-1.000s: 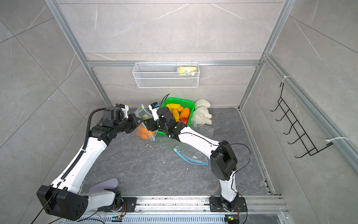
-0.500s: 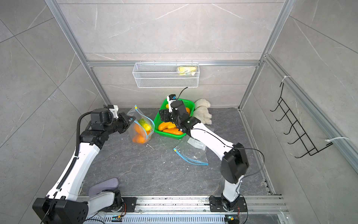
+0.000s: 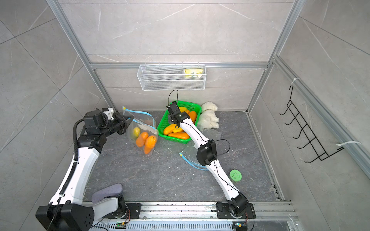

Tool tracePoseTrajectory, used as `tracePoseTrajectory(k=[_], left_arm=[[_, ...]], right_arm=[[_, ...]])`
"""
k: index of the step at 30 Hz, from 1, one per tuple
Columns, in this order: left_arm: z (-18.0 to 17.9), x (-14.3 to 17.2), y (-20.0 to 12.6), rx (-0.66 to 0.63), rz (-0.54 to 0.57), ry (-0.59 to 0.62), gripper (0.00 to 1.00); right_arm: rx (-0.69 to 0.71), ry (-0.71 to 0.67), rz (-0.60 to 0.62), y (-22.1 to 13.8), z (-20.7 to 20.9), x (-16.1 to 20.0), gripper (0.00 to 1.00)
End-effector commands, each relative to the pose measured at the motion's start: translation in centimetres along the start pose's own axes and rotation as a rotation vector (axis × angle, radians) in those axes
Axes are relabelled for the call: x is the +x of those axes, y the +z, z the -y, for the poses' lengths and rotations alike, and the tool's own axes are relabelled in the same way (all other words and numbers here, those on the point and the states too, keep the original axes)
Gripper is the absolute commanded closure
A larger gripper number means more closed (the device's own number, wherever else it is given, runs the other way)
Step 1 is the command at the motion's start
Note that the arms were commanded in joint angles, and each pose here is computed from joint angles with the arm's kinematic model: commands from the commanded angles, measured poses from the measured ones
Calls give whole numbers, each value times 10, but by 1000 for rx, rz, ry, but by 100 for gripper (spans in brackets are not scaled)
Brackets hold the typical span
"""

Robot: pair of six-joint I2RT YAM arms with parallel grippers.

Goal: Place the mango in a zip-top bag and seal the zipper
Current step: Pick up the mango from the basket.

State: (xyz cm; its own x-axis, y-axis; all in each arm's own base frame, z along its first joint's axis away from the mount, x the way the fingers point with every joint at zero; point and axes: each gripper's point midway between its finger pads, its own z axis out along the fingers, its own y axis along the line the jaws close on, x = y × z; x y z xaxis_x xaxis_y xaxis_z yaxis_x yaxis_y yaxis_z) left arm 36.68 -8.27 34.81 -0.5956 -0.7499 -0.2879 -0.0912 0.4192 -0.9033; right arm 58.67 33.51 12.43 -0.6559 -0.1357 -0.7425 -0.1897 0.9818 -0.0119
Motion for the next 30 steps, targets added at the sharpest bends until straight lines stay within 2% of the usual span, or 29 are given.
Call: tracePoseTrajectory(k=[1,8,14,20,24,26,30], left_arm=[[18,-5,-14,8,31,112,100],[10,7,-5,-15,-21,203,100],[13,32,19,-25,-132,303,100],[10,38,20,-37,-143,334,100],[11,43,15,-35,-153,363,100],[10,49,13,-36,-169,385,100],[9,65,13,-30,-209,424,100]], right_arm=[[74,-48,-81,9,26,22,30],[60,-23,-128,35,36,43,30],[43,27,-140,50,38,51,30],[0,57,-141,54,36,51,49],[0,54,-118,44,36,38,69],[-3,55,-104,34,36,28,75],[-14,37,-60,-3,30,0,82]])
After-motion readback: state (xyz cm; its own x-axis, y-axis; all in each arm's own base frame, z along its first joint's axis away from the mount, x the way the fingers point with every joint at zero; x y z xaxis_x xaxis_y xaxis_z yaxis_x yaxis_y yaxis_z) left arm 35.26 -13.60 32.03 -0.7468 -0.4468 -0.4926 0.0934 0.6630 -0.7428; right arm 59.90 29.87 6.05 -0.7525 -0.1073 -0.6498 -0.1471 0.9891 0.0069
